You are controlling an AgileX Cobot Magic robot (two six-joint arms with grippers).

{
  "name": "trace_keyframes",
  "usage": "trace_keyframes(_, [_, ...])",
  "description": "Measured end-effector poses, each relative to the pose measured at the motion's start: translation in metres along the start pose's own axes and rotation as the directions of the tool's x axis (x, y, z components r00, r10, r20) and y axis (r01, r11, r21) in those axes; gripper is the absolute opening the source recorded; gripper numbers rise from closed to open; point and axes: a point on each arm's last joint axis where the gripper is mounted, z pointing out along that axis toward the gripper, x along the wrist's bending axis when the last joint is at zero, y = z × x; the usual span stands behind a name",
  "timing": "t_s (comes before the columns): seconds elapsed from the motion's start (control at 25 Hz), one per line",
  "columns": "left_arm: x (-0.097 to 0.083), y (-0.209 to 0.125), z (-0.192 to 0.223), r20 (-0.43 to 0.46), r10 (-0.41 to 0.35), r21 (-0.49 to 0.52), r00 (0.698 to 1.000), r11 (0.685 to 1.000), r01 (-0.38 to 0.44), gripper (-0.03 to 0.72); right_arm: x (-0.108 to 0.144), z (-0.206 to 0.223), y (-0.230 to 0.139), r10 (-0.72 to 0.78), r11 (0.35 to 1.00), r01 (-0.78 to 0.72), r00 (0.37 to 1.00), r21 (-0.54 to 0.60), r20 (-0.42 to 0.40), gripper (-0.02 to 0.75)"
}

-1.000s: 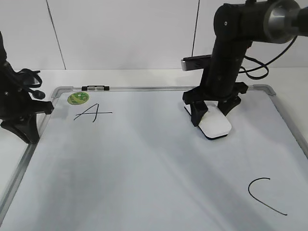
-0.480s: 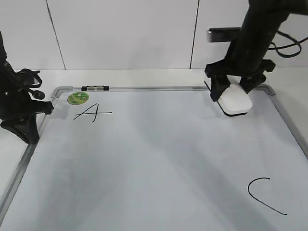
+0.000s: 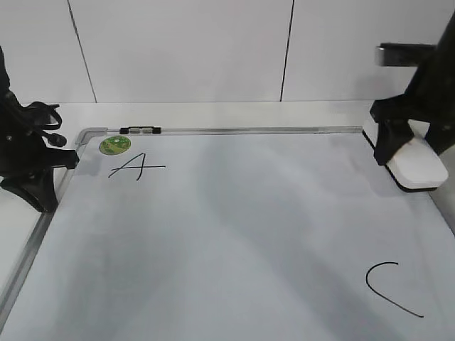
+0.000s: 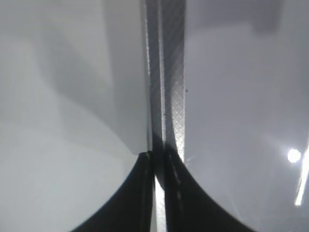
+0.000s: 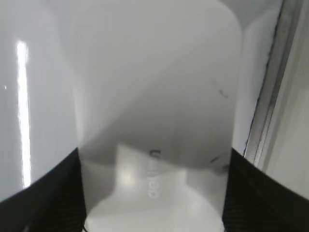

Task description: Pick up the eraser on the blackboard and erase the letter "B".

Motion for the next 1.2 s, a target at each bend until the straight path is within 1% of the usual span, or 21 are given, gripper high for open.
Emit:
trace_keyframes(0.2, [0.000,0.000,0.000,0.000,0.000,0.000,1.000,1.000,0.000,0.021,-0.003,0.016,-0.027,-0.004,0.997,0.004,1.000,0.079,-0.001,0.559])
trace_keyframes(0.32, [0.000,0.000,0.000,0.000,0.000,0.000,1.000,1.000,0.000,0.021,-0.014,0.028,-0.037,0.024,0.994,-0.024,1.000,0.103,0.001,0.559])
trace_keyframes(0.44, [0.000,0.000,0.000,0.000,0.000,0.000,1.000,1.000,0.000,0.021,-0.027,0.029,-0.037,0.048,0.995,-0.048,0.999,0.085,0.004,0.559])
trace_keyframes(0.56, [0.000,0.000,0.000,0.000,0.000,0.000,1.000,1.000,0.000,0.021,-0.033,0.029,-0.035,0.055,0.997,-0.055,0.998,0.051,0.008,0.559])
trace_keyframes(0.88, [0.000,0.000,0.000,0.002,-0.001,0.000,1.000,1.000,0.001,0.020,-0.035,0.029,-0.028,0.050,0.998,-0.050,0.999,-0.025,0.018,0.559])
trace_keyframes(1.08, [0.000,0.000,0.000,0.002,-0.001,0.000,1.000,1.000,0.001,0.020,-0.037,0.044,-0.026,0.049,0.999,-0.050,0.999,0.015,0.022,0.559])
trace_keyframes(1.2, [0.000,0.000,0.000,0.003,-0.002,0.000,1.000,1.000,0.002,0.021,-0.039,0.047,-0.026,0.038,0.999,-0.039,0.999,0.020,0.038,0.559])
